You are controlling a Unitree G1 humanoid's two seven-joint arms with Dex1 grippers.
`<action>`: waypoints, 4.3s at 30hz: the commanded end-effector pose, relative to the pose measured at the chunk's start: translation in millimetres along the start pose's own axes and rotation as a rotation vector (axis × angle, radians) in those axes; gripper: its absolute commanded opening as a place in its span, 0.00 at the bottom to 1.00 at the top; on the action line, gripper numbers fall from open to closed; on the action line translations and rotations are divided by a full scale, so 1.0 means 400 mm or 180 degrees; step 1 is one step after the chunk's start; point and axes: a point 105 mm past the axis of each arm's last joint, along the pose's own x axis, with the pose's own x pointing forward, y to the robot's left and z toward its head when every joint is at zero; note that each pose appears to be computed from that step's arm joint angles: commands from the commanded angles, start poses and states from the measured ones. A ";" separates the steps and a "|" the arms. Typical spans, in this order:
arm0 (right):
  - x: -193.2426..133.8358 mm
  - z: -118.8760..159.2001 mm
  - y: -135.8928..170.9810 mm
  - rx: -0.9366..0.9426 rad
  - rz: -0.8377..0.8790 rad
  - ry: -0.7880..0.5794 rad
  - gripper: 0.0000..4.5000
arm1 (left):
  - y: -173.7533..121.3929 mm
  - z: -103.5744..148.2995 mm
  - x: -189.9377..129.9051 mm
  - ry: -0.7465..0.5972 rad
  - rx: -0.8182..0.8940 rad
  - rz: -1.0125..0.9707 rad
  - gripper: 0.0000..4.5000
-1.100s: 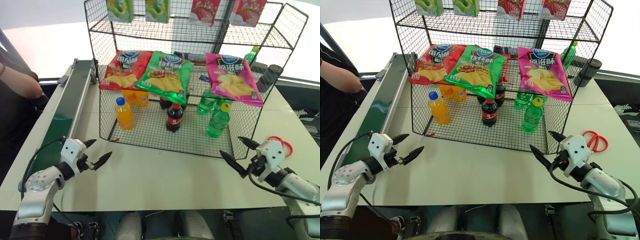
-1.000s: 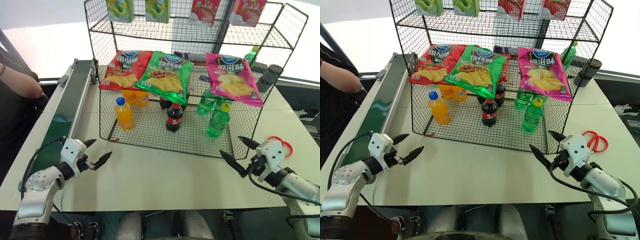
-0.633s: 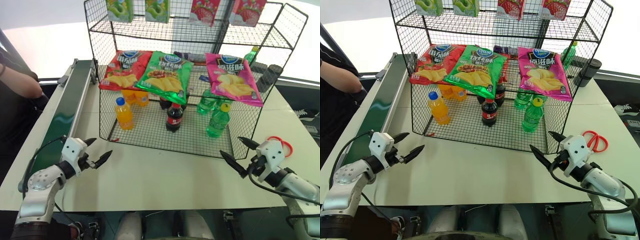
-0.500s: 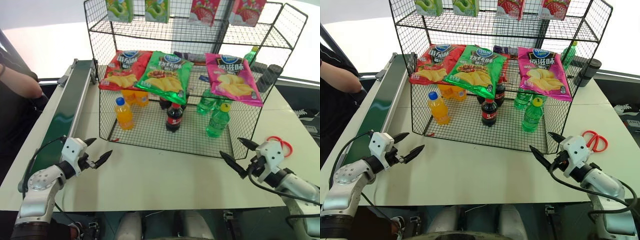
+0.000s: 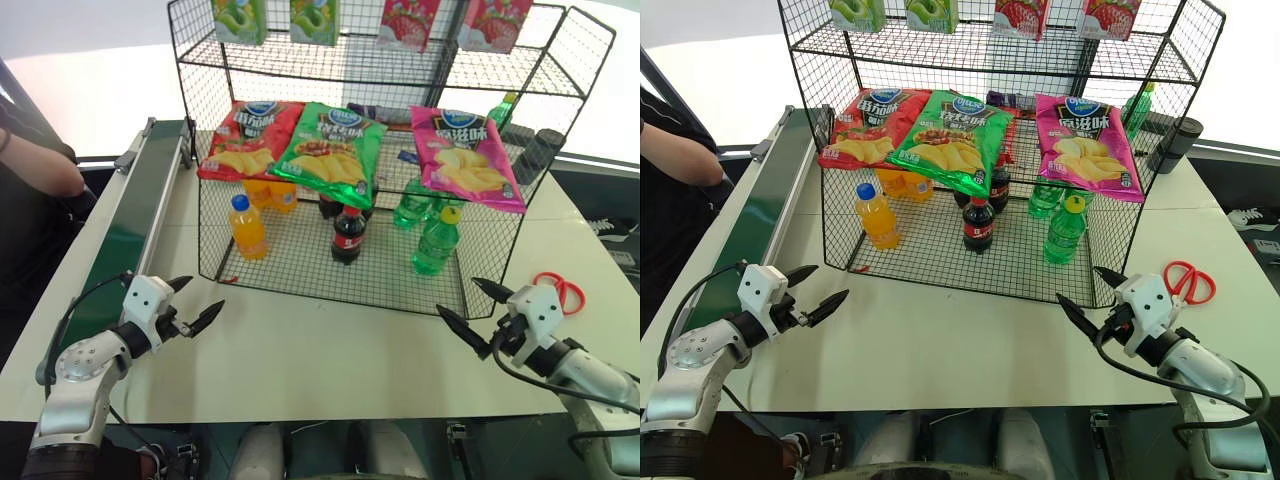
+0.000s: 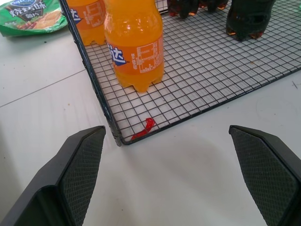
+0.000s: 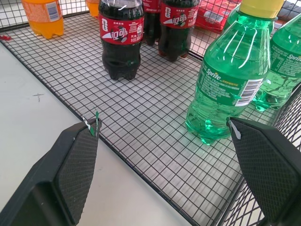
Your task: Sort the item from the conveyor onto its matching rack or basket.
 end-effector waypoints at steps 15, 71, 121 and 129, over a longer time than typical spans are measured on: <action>0.027 0.047 0.010 -0.0131 0.0053 -0.0172 0.99 | -0.014 0.033 0.019 -0.0163 0.0098 -0.0047 1.00; 0.030 0.043 0.019 -0.0132 0.0032 -0.0173 0.99 | -0.037 0.035 0.038 -0.0201 0.0048 -0.0136 1.00; 0.042 0.044 0.018 -0.0142 0.0086 -0.0183 0.99 | -0.030 0.041 0.025 -0.0248 0.0016 -0.0042 1.00; 0.048 0.046 0.015 -0.0150 0.0122 -0.0192 0.99 | -0.016 0.047 0.007 -0.0293 -0.0032 0.0075 1.00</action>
